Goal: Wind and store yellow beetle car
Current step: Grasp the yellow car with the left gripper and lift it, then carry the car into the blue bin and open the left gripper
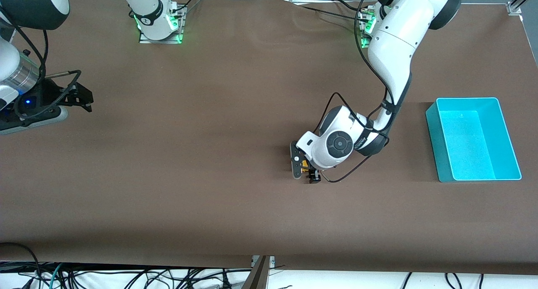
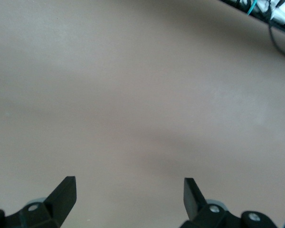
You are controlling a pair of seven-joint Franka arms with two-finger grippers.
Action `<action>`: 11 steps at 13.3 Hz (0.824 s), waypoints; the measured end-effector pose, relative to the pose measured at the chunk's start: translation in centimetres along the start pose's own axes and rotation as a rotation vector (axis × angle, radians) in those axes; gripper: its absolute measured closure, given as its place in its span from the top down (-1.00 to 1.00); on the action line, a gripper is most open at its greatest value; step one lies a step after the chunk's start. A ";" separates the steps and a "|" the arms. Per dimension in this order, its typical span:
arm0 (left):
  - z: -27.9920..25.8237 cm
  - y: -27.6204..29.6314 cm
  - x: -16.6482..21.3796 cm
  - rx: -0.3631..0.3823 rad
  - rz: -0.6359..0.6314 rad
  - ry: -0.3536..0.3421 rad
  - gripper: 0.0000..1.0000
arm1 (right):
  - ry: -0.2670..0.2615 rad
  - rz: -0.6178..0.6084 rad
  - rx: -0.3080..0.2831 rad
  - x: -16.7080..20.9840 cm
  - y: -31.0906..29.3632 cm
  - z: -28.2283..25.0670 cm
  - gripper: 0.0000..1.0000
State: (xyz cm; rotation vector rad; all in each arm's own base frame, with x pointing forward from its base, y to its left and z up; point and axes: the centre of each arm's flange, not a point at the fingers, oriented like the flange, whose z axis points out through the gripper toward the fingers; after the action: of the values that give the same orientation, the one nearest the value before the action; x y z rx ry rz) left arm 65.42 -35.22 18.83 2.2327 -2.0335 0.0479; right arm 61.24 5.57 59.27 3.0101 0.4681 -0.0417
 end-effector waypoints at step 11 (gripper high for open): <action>-16.4 -1.6 -12.8 -0.227 -0.161 -0.200 -0.09 | -0.022 0.140 0.084 -1.3 1.6 -0.1 1.00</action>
State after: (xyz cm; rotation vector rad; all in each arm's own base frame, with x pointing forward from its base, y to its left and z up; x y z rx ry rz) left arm 66.71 -20.57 33.64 2.3231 -1.8301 -0.4153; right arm 60.46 3.69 59.58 3.1123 0.2593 -0.0858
